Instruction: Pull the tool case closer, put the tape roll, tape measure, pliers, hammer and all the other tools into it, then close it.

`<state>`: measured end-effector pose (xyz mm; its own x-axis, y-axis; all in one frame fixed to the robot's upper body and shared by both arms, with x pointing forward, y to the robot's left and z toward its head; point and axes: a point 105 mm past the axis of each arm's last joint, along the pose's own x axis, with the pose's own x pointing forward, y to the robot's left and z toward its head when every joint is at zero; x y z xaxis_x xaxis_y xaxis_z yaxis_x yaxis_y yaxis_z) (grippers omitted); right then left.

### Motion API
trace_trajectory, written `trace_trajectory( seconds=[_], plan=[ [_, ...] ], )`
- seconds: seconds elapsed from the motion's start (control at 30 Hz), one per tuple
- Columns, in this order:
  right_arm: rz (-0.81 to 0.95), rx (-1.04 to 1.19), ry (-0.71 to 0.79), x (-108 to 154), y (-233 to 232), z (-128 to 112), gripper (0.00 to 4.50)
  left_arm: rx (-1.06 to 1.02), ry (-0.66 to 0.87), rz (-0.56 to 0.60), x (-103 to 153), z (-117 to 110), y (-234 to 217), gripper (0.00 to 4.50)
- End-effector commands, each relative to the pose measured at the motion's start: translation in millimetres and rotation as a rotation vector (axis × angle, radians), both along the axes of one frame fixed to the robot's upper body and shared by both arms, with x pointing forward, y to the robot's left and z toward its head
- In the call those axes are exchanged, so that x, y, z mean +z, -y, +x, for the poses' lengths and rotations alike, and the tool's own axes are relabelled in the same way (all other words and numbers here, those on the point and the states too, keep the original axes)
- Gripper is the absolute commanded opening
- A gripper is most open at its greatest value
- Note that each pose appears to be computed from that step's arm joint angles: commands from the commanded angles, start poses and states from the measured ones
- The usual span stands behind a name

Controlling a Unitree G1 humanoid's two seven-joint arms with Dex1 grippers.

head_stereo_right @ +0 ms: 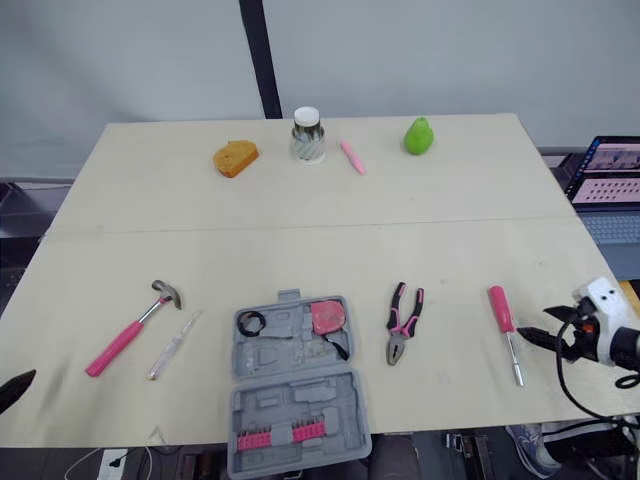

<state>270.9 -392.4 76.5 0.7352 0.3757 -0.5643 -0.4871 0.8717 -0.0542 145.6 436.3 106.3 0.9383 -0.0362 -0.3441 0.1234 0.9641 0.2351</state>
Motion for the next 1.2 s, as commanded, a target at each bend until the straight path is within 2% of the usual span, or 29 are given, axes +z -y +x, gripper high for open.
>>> trace_trajectory(
  seconds=[0.03,0.43,0.73,1.0,1.2],
  plan=[
    [-0.024,-0.014,0.046,15,10,0,4.45,0.002,0.032,0.041,11,3,-6,4.50],
    [-0.011,-0.017,0.071,17,10,2,4.45,-0.037,0.048,0.054,12,17,-1,4.50],
    [0.059,0.087,0.149,43,-18,18,4.45,-0.102,0.057,0.056,14,26,15,4.50],
    [0.128,0.248,0.207,68,-79,29,4.45,-0.238,0.059,0.021,12,48,66,4.50],
    [0.173,0.329,0.161,60,-120,15,4.45,-0.373,0.048,-0.011,2,61,114,4.50]
  ],
)
